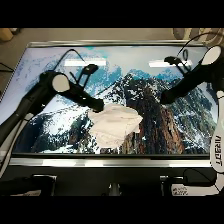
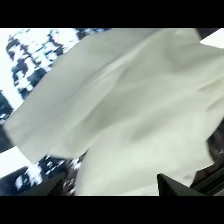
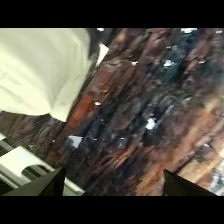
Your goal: Fold the shirts.
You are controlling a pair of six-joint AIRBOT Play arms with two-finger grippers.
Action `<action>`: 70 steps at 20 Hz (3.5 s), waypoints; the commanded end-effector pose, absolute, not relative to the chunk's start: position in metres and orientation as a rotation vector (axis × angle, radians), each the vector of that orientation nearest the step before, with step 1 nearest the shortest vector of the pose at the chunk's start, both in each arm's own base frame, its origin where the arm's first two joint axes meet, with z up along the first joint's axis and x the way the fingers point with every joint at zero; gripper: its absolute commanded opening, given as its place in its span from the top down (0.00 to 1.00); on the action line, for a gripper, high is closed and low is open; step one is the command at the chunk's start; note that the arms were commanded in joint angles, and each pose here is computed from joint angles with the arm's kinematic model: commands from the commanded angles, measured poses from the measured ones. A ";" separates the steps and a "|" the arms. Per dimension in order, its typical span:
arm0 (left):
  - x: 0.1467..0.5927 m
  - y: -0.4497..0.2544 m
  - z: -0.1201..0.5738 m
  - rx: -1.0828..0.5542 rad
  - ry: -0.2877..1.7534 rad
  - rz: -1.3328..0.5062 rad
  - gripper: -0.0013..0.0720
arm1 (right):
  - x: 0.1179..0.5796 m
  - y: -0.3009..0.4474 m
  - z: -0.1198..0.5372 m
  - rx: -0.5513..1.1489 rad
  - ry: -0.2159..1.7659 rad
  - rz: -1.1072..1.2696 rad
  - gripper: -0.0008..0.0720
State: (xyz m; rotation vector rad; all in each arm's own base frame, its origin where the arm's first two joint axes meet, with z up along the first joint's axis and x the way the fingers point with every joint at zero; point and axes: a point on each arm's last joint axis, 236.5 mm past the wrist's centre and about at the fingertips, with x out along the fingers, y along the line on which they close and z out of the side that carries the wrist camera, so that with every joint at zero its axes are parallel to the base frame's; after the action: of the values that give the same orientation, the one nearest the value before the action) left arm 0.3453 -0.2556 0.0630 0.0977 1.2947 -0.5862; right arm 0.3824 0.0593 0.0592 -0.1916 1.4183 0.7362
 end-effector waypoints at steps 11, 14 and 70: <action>0.282 -0.238 -0.095 -0.148 1.551 -0.484 0.18 | 0.356 0.134 -0.025 0.005 1.441 0.969 0.03; 0.282 -0.238 -0.098 -0.151 1.557 -0.481 0.94 | 0.355 0.153 -0.042 -0.111 1.434 0.982 0.01; 0.281 -0.246 -0.059 -0.535 1.538 -0.429 0.15 | 0.359 0.004 -0.010 0.254 1.320 0.519 0.07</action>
State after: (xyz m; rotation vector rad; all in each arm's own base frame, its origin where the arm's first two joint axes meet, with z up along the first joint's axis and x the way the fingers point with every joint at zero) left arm 0.3182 -0.2195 -0.0289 -0.4743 1.4827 -0.4126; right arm 0.3803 -0.0017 0.0174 0.1921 1.2357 0.4932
